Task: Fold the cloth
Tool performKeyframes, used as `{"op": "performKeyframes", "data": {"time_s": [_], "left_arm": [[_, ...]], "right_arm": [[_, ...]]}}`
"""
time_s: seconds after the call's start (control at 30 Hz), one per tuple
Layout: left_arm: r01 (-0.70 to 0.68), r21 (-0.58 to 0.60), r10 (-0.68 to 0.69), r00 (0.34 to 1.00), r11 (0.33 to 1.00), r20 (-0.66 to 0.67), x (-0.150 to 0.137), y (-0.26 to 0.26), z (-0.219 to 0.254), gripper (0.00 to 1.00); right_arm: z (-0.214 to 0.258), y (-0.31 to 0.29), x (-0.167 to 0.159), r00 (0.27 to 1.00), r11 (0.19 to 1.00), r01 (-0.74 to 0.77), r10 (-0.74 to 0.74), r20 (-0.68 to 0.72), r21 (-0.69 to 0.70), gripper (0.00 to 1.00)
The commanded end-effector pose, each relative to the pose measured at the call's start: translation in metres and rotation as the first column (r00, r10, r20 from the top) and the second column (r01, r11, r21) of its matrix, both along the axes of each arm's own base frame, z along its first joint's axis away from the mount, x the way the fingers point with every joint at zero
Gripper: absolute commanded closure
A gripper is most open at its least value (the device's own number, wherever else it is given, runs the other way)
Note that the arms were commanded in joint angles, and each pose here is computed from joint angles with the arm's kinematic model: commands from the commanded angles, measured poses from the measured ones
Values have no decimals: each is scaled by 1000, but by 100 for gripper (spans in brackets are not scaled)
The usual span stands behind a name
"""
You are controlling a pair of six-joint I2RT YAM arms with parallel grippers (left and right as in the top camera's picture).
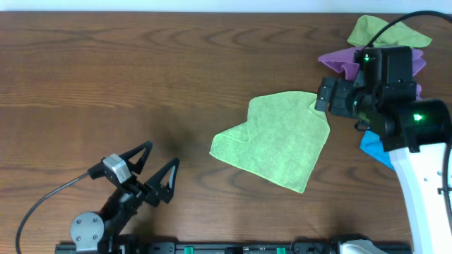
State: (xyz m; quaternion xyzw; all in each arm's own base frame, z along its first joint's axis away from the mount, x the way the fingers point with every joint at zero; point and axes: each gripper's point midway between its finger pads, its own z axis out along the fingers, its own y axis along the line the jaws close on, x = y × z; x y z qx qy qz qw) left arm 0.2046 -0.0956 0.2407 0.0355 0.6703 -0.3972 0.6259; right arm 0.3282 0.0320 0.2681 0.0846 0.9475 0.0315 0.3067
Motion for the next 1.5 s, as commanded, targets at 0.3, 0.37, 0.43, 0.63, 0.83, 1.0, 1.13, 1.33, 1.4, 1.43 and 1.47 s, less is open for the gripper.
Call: {"op": "performKeyframes", "data": {"time_s": [0.3, 0.37, 0.43, 0.63, 0.83, 1.0, 1.13, 1.33, 1.4, 1.43, 1.47], "left_arm": [[202, 259, -108, 936, 944, -335, 114, -32, 19, 4], [248, 380, -79, 910, 891, -408, 143, -45, 3, 4], [287, 489, -40, 890, 824, -454, 172, -60, -15, 4], [398, 560, -42, 839, 726, -542, 227, -117, -67, 4], [511, 438, -146, 757, 740, -637, 223, -171, -99, 23], [601, 397, -257, 721, 694, -643, 203, -216, -114, 91], [575, 517, -171, 757, 635, -631, 202, -227, -146, 94], [505, 683, -44, 819, 527, -572, 211, -226, -183, 94], [496, 695, -25, 822, 521, -569, 214, -223, -190, 95], [500, 693, -24, 819, 520, -573, 214, -223, -193, 95], [503, 692, -22, 817, 518, -577, 213, -223, -196, 95]], "right_arm": [[16, -22, 8, 996, 998, 56, -56, 66, -8, 1], [15, -27, 4, 994, 996, 90, -91, 57, 8, 1], [16, -29, -2, 992, 993, 114, -115, 49, 22, 1], [22, -30, -20, 991, 992, 125, -126, 43, 29, 1], [21, -31, -38, 992, 992, 125, -125, 10, 22, 17], [17, -31, -43, 993, 993, 117, -117, -14, 12, 19], [17, -31, -44, 993, 993, 117, -116, -18, 11, 21], [16, -31, -45, 993, 993, 117, -117, -26, 10, 25], [15, -31, -47, 993, 993, 117, -117, -33, 9, 26], [14, -32, -48, 992, 993, 117, -117, -36, 8, 26], [14, -32, -48, 992, 993, 117, -117, -40, 8, 26]]}}
